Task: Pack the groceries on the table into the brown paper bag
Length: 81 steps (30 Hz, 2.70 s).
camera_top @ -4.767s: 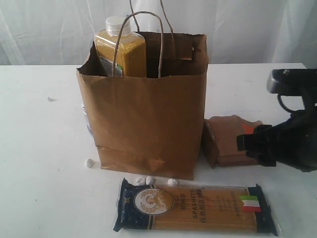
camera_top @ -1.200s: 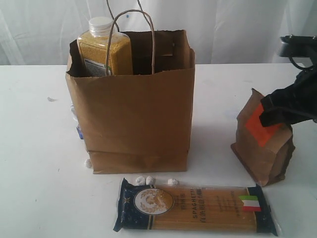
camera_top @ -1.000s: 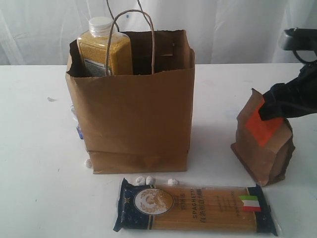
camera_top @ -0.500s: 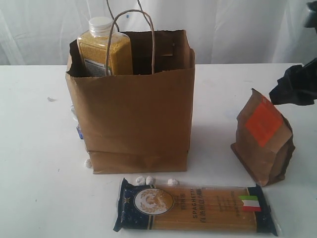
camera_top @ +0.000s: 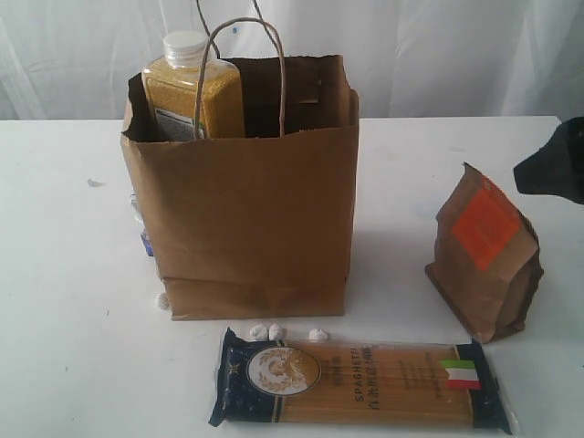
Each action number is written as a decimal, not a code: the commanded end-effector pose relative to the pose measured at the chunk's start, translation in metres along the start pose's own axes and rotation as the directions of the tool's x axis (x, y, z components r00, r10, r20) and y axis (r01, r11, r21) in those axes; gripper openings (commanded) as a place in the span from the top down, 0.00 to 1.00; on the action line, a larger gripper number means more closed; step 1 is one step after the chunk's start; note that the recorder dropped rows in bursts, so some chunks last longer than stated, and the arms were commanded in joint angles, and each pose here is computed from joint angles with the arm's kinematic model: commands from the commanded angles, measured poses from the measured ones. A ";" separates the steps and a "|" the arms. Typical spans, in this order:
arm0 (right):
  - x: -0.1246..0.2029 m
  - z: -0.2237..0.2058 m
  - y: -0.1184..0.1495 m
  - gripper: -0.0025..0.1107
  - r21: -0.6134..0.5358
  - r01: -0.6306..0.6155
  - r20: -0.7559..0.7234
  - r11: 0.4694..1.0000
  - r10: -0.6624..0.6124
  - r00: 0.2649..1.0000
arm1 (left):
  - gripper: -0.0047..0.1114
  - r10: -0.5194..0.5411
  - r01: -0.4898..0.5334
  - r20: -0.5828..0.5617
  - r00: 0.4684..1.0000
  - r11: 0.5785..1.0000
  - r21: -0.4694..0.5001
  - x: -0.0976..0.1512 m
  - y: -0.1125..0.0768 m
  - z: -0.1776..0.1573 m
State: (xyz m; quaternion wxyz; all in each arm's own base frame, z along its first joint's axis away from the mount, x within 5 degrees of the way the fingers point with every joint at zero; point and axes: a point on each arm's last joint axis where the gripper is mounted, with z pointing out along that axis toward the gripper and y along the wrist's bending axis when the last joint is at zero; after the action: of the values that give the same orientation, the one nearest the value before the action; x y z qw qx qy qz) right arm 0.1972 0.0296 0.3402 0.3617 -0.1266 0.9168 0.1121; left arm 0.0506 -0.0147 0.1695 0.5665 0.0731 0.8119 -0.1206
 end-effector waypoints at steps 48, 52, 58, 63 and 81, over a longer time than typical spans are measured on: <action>0.011 -0.011 0.009 0.43 -0.045 -0.046 -0.027 0.998 0.045 0.999 | 0.17 0.485 -0.468 -0.646 0.590 0.857 0.216 -0.184 -0.026 0.089; 0.013 -0.011 0.010 0.47 -0.058 -0.046 -0.052 0.997 0.043 0.998 | 0.17 0.682 -0.525 -0.571 0.458 0.725 0.445 -0.191 -0.037 0.122; 0.014 -0.011 0.011 0.49 -0.063 -0.013 -0.058 0.998 0.009 0.998 | 0.16 0.770 -0.584 -0.497 0.401 0.633 0.508 -0.194 -0.031 0.170; 0.014 -0.011 0.010 0.49 -0.061 -0.005 -0.052 0.998 0.002 0.999 | 0.09 0.764 -0.608 -0.493 0.416 0.636 0.475 -0.192 -0.017 0.196; 0.009 -0.011 0.007 0.49 -0.028 0.015 0.003 0.999 -0.015 1.000 | 0.06 0.740 -0.459 -0.292 0.605 0.625 0.632 -0.200 0.005 0.266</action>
State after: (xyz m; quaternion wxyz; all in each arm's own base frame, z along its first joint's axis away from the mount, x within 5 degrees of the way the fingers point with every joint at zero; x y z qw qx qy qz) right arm 0.1819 0.0324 0.3417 0.3516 -0.1338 0.9175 0.1288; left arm 0.3559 -0.0859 0.2655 0.2920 0.5091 0.8063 -0.0739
